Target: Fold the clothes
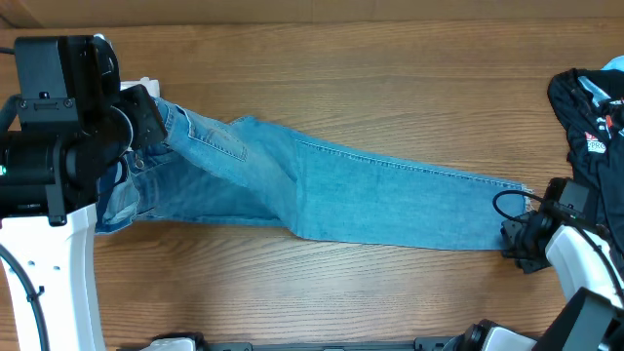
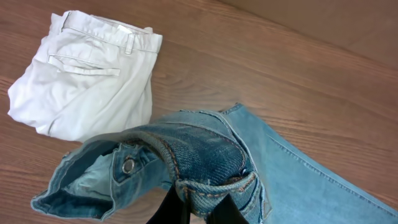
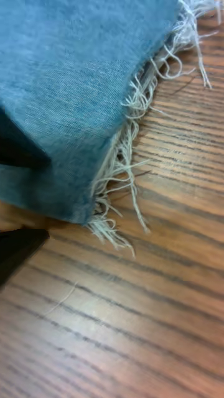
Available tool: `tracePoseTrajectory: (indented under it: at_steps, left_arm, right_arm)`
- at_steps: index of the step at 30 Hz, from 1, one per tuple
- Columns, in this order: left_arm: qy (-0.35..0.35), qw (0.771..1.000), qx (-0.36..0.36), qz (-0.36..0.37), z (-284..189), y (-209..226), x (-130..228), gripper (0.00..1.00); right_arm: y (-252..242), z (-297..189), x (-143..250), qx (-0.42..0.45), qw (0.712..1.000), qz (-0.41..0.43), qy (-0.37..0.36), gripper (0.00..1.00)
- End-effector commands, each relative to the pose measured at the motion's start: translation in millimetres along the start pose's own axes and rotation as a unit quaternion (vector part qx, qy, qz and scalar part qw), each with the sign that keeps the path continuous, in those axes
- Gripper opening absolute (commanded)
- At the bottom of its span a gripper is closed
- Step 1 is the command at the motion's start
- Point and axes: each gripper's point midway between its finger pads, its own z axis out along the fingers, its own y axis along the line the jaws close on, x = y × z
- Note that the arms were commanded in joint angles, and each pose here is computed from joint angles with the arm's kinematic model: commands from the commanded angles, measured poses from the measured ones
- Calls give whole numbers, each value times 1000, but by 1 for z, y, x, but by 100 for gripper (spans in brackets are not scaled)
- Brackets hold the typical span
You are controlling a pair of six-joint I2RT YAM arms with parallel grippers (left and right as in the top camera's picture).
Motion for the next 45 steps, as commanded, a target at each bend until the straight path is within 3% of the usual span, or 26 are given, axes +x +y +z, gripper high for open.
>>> tracePoseTrajectory:
  at_steps: [1,8,20,26,30,31,34,35,37,40,43,45]
  left_arm:
    - [-24,1000,-1,8,-10,2,-9,4]
    - [-24,1000,-1,8,-10,2,-10,4]
    - [-31,999,-15,9,-10,6,-13,4]
    - [-61,996,-58,3,12,15,-39,4]
    - [-98,989,-106,-16,50,23,-73,4]
    - [-109,986,-123,-20,66,27,-84,4]
    - [-114,979,-165,-27,107,41,-100,4]
    - [-103,980,-166,-35,122,44,-98,6]
    - [-61,986,-148,-39,151,43,-86,19]
    - [-10,992,-124,-37,177,37,-68,29]
    - [20,990,-141,-25,182,44,-54,52]
    - [32,984,-173,-22,174,57,-47,56]
  right_arm:
    - [0,4,-4,8,1000,5,-3,7]
    - [1,-14,-7,9,1000,5,-3,4]
    - [70,-152,-60,-114,983,-130,-56,4]
    - [100,-168,-91,-143,977,-130,-88,4]
    - [145,-163,-138,-190,966,-96,-145,4]
    - [158,-159,-151,-204,963,-81,-156,12]
    - [181,-143,-159,-228,963,-63,-130,25]
    - [184,-137,-157,-226,965,-65,-115,31]
    - [182,-126,-153,-205,972,-70,-90,31]
    - [171,-113,-145,-171,977,-102,-73,30]
    - [153,-107,-136,-130,983,-115,-55,30]
    - [145,-104,-127,-116,984,-127,-37,30]
